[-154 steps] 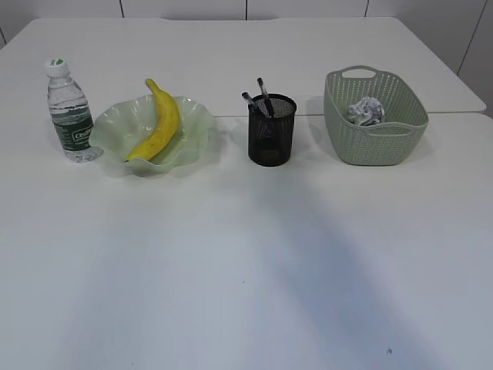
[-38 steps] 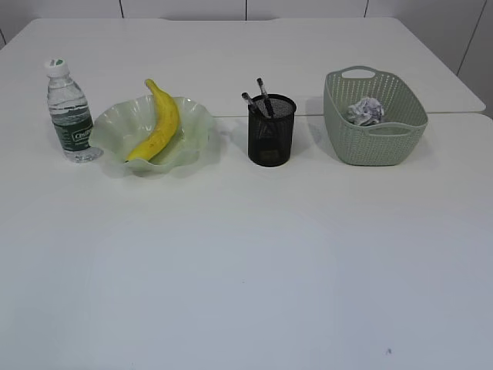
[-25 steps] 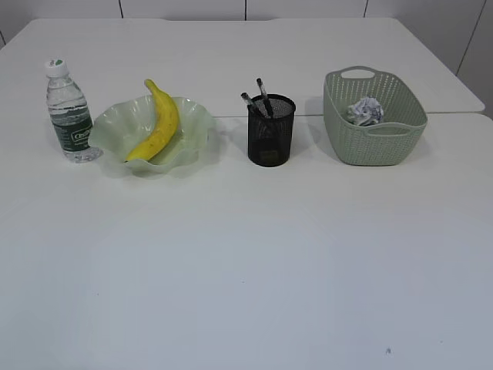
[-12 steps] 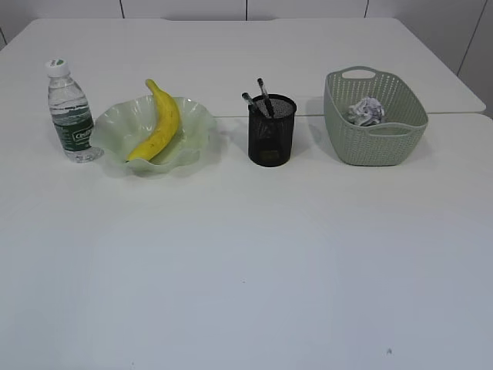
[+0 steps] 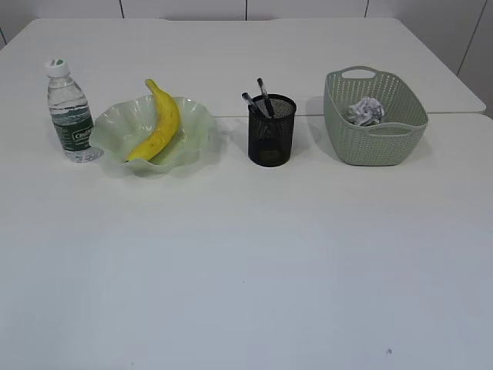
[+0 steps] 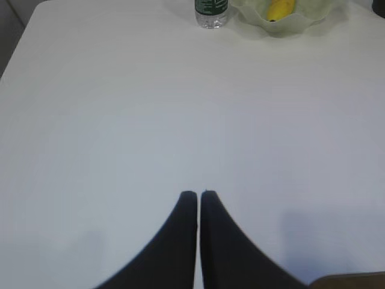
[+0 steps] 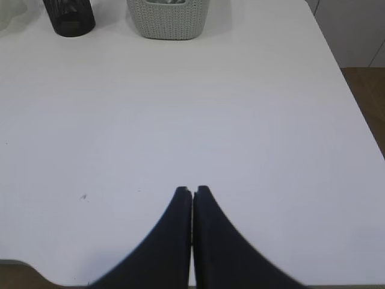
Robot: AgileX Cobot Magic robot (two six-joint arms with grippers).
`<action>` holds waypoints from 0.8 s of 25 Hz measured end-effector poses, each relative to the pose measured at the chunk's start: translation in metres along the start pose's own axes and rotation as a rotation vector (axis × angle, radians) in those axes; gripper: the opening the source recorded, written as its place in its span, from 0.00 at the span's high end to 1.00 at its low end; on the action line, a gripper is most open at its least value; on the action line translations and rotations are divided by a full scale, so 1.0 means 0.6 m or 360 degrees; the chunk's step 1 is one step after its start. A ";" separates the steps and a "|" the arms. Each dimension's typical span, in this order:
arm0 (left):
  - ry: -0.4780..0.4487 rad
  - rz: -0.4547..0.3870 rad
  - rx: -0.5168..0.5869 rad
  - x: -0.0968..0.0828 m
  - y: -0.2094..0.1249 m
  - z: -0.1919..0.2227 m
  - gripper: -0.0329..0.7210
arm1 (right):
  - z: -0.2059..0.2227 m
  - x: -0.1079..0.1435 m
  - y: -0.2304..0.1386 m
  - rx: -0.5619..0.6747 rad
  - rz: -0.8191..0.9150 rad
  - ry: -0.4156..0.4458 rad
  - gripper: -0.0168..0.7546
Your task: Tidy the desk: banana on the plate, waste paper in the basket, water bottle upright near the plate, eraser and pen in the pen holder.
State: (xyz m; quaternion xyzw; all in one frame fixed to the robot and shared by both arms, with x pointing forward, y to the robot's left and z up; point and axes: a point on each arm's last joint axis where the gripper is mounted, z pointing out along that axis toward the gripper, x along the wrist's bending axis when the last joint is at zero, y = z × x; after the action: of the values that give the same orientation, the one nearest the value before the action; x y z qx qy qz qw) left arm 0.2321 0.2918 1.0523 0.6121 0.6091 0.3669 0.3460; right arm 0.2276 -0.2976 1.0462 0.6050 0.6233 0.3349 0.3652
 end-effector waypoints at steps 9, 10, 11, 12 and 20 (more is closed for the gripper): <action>0.0003 -0.0008 -0.0001 -0.001 0.000 0.000 0.98 | 0.000 0.000 0.000 0.0000 0.0000 0.0000 0.99; 0.0003 -0.0008 -0.0001 -0.001 0.000 0.000 0.98 | 0.000 0.000 0.000 0.0000 0.0000 0.0000 0.99; 0.0000 -0.0010 -0.0001 -0.001 0.000 0.000 0.98 | 0.000 0.000 0.000 0.0000 0.0000 0.0000 0.99; 0.0000 -0.0010 -0.0001 -0.001 0.000 0.000 0.98 | 0.000 0.000 0.000 0.0000 0.0000 0.0000 0.99; -0.0002 -0.0011 -0.0001 -0.001 0.000 0.000 0.94 | 0.000 0.000 0.000 0.0000 0.0000 0.0000 0.99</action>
State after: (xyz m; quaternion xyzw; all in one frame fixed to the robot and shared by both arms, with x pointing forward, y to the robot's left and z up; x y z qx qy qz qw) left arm 0.2322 0.2911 1.0523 0.6102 0.6108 0.3655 0.3479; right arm 0.2276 -0.2976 1.0462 0.6050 0.6233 0.3349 0.3652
